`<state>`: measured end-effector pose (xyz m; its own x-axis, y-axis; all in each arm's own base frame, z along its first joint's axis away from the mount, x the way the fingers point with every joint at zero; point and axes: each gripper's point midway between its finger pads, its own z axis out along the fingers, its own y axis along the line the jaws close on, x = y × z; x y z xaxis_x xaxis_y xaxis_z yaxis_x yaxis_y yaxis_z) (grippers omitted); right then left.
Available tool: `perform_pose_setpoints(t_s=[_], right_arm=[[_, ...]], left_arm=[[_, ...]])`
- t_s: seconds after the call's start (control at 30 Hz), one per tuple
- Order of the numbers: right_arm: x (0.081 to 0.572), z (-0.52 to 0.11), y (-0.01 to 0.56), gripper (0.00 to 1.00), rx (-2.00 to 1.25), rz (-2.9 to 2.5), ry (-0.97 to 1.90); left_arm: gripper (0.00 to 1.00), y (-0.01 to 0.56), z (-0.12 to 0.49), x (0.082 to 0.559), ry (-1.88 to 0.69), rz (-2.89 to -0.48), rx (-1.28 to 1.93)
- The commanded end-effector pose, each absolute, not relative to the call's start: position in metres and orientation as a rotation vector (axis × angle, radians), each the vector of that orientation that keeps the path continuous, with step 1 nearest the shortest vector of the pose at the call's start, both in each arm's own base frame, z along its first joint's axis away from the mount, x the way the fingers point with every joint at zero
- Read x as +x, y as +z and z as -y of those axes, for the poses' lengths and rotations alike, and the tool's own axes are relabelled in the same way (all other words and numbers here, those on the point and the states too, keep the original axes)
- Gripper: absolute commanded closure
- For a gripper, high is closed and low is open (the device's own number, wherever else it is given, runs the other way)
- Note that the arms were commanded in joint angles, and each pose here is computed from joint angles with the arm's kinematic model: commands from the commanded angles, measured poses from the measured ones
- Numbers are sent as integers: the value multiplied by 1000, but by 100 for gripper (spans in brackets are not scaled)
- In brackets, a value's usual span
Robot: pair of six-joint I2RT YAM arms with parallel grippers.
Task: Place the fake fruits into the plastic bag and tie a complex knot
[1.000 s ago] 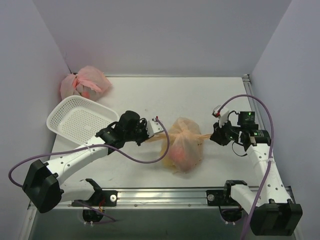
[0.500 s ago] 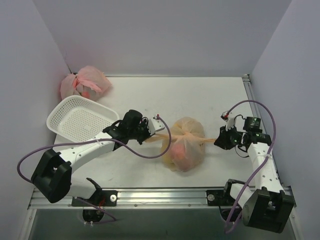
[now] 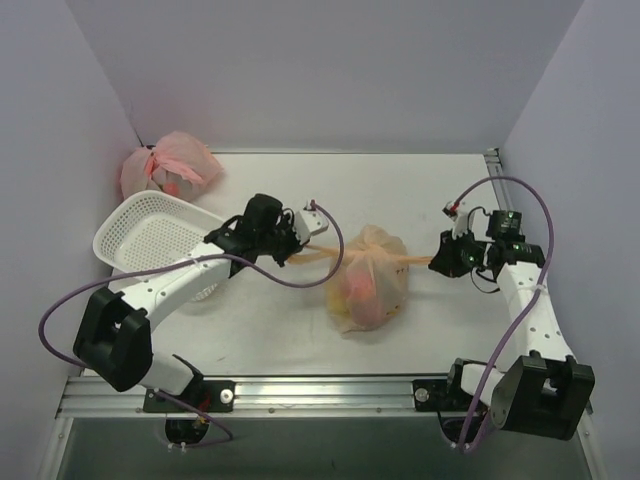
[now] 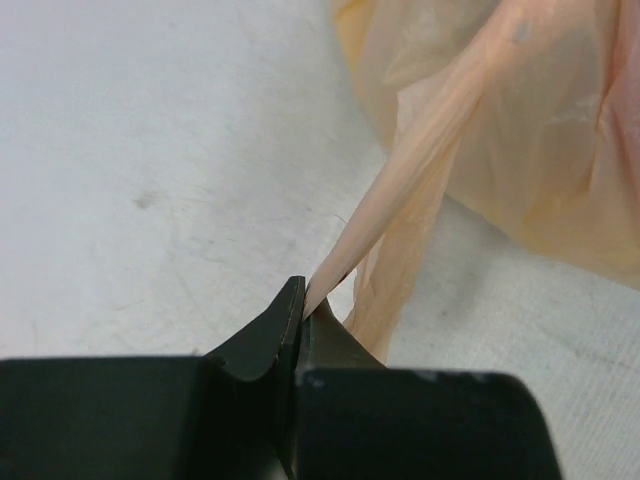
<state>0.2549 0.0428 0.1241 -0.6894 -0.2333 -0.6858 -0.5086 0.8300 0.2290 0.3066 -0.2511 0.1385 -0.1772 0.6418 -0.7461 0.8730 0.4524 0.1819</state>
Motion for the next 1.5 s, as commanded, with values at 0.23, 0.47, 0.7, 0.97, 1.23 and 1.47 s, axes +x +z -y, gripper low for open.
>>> perform_pose_setpoints(t_s=[0.23,0.47,0.7,0.97,1.23,1.47], right_arm=[[370,34,210,100,-378,-2204,12],[422,17,210,100,-368,-2156,43],[493,-5,207,100,-371,-2130,79],[549,-9,239,100,-352,-2049,95],[585,-23,155,100,-409,-2162,86],[590,-47,117,100,-463,-2211,66]], left_arm=[[100,208,153,399,0,-2040,921],[100,209,113,453,27,-2039,783],[100,222,101,518,71,-1977,716],[100,236,97,566,65,-1926,667],[100,169,143,584,-145,-2010,718],[98,127,142,600,-122,-2103,673]])
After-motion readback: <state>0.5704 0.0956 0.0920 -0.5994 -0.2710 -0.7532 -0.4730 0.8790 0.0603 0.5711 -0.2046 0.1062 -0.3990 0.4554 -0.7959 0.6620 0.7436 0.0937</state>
